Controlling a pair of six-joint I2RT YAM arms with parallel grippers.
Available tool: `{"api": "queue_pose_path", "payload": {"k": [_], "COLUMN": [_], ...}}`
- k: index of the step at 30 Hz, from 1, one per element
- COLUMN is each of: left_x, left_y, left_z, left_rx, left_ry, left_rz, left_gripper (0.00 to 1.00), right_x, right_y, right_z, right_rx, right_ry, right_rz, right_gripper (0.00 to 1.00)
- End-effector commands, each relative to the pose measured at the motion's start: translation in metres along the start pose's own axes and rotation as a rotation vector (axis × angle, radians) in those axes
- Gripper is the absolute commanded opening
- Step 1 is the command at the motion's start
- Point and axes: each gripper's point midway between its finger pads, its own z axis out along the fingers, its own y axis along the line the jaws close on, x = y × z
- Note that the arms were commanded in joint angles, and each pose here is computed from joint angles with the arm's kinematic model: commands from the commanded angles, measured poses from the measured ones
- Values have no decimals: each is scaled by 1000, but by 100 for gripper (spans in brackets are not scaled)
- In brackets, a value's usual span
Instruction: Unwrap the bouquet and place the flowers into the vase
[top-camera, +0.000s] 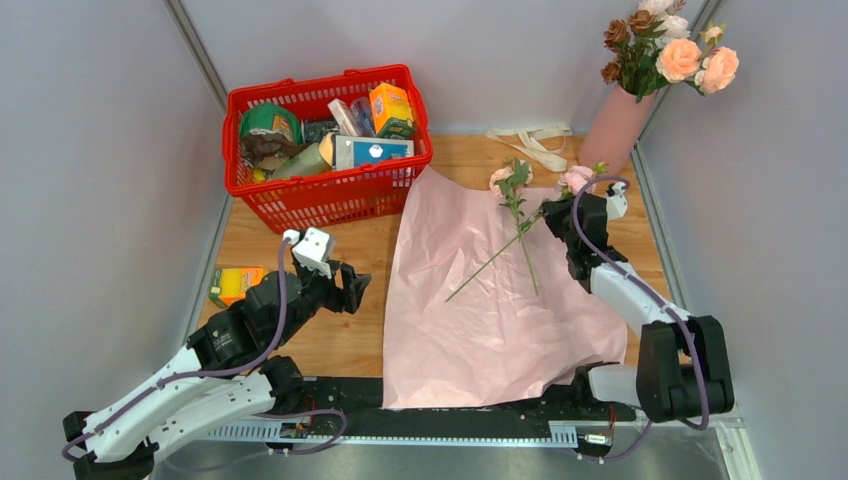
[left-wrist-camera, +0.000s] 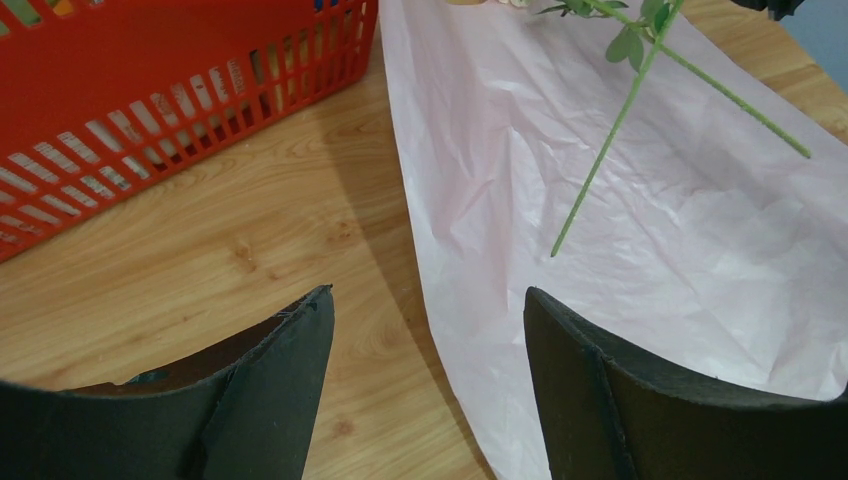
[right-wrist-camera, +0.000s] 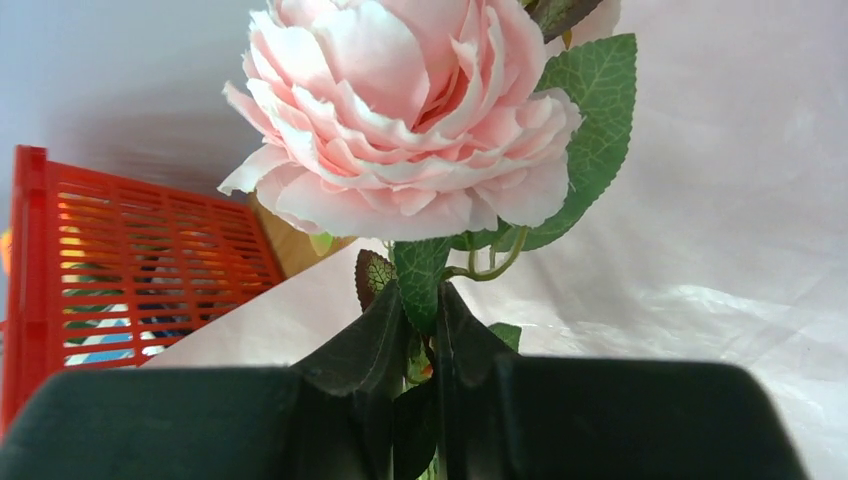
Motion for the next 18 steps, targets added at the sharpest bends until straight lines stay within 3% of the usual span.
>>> {"api": "queue_pose_path", "payload": {"k": [1, 7, 11, 15, 18], "left_x": [-5, -7, -6, -8, -10], "left_y": [1, 1, 1, -8, -34], "left_z": [0, -1, -2, 1, 13], "left_rx": [-5, -3, -2, 31, 120], "left_ry": [-12, -19, -16, -15, -15], "left_rz": [8, 3, 3, -29, -141], "left_gripper": [77, 77, 77, 77, 77], "right_x": [-21, -4, -2, 13, 34], "right_y": [21, 28, 29, 38, 34], "right_z": [-19, -30, -32, -30, -34], "right_rx": [-62, -121, -86, -132, -137], "right_ry": [-47, 45, -4, 73, 141], "right_rz": [-21, -58, -246, -217, -117], "right_gripper": [16, 15, 12, 11, 12]}}
